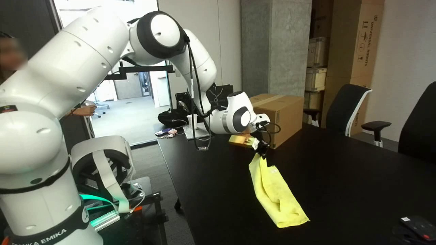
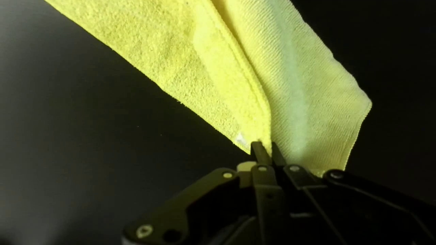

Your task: Fold the towel from bottom to top.

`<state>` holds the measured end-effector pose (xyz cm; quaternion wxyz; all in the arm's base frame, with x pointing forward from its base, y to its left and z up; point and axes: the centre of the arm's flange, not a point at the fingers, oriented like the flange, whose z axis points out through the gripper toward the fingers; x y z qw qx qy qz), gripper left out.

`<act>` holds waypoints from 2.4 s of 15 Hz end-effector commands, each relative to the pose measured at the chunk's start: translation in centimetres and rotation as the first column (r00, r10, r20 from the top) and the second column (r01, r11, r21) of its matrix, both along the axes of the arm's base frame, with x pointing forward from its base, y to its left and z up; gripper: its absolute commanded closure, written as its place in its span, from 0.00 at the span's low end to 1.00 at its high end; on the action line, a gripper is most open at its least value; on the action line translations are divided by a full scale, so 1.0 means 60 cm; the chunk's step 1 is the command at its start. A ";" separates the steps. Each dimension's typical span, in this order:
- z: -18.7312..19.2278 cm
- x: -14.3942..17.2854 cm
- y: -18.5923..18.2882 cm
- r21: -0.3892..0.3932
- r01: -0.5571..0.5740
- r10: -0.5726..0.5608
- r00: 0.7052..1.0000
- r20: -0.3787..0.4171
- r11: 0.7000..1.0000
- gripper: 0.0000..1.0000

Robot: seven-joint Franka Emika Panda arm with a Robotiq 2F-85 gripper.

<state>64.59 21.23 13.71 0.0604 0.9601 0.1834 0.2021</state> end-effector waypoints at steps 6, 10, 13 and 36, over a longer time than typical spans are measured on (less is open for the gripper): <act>-0.105 0.142 0.001 -0.039 0.287 -0.280 0.952 0.126 0.957 0.97; -0.073 0.138 -0.011 -0.032 0.355 -0.352 0.933 0.081 0.934 0.57; -0.027 0.118 -0.028 -0.028 0.368 -0.368 0.930 -0.012 0.929 0.35; 0.467 -0.266 -0.364 0.118 0.594 -0.466 0.725 -0.507 0.796 0.00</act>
